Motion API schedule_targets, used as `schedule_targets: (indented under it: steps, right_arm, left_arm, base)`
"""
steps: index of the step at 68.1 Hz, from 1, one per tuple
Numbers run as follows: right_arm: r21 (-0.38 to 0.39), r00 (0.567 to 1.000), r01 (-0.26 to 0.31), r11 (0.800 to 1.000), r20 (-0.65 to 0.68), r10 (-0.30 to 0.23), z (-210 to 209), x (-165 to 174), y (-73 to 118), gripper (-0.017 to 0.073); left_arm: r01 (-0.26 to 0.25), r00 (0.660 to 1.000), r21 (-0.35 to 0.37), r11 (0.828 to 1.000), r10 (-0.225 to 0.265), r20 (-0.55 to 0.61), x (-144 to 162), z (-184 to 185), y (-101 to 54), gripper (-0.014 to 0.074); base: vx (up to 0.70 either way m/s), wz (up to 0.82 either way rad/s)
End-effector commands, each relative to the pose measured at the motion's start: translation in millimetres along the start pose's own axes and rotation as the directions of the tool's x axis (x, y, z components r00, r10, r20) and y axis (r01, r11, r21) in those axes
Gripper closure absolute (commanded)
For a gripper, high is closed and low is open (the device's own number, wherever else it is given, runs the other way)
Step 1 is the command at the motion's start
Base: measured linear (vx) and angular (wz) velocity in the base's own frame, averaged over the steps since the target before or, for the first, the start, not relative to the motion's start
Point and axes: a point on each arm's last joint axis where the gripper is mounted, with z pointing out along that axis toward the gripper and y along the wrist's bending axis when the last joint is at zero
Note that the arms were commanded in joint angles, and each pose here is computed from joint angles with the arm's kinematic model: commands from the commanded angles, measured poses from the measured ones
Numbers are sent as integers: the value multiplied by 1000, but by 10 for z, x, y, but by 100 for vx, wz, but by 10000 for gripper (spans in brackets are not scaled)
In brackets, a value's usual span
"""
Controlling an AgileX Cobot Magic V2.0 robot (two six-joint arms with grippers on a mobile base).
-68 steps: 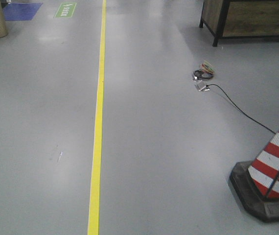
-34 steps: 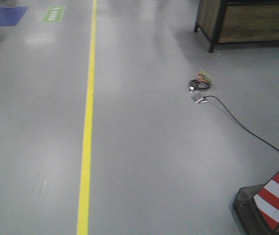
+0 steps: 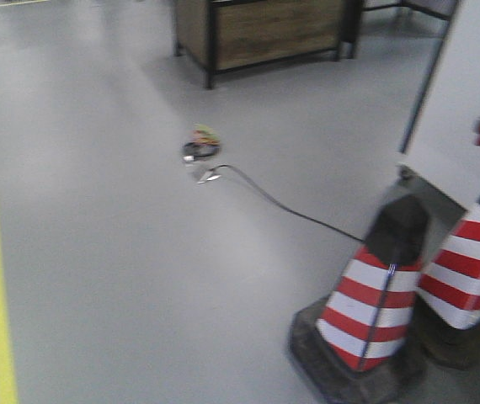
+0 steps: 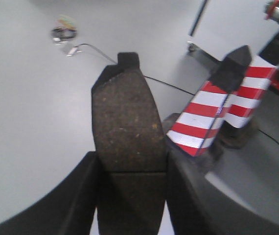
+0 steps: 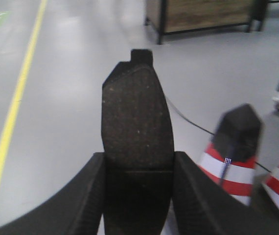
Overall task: Move and align brake pads A on conveyor
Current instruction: 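Turn and approach the black conveyor belt with two pads on it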
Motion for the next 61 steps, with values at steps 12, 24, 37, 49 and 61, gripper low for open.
schedule_targets:
  steps: [12,24,37,49,61]
  right_arm:
    - [5,993,9,1000,117,-10,-39,-182,-1,566]
    - [5,993,9,1000,117,-10,-39,-182,-1,566]
    - [5,993,9,1000,117,-10,-39,-182,-1,566]
    - [5,993,9,1000,117,-10,-39,-182,-1,566]
    - [5,993,9,1000,117,-10,-39,-182,-1,566]
  left_arm:
    - [-6,995,41,999,1,101,-153,-47,-47,599]
    - [-6,995,41,999,1,101,-153,-47,-47,599]
    - [-6,995,41,999,1,101,-153,-47,-47,599]
    - [-6,995,41,999,1,101,-153,-47,-47,599]
    - [-6,995,41,999,1,101,-153,-47,-47,599]
  base:
    - [21,-86]
    - [21,-81]
    - [19,-78]
    - [17,-82]
    - [13,-89]
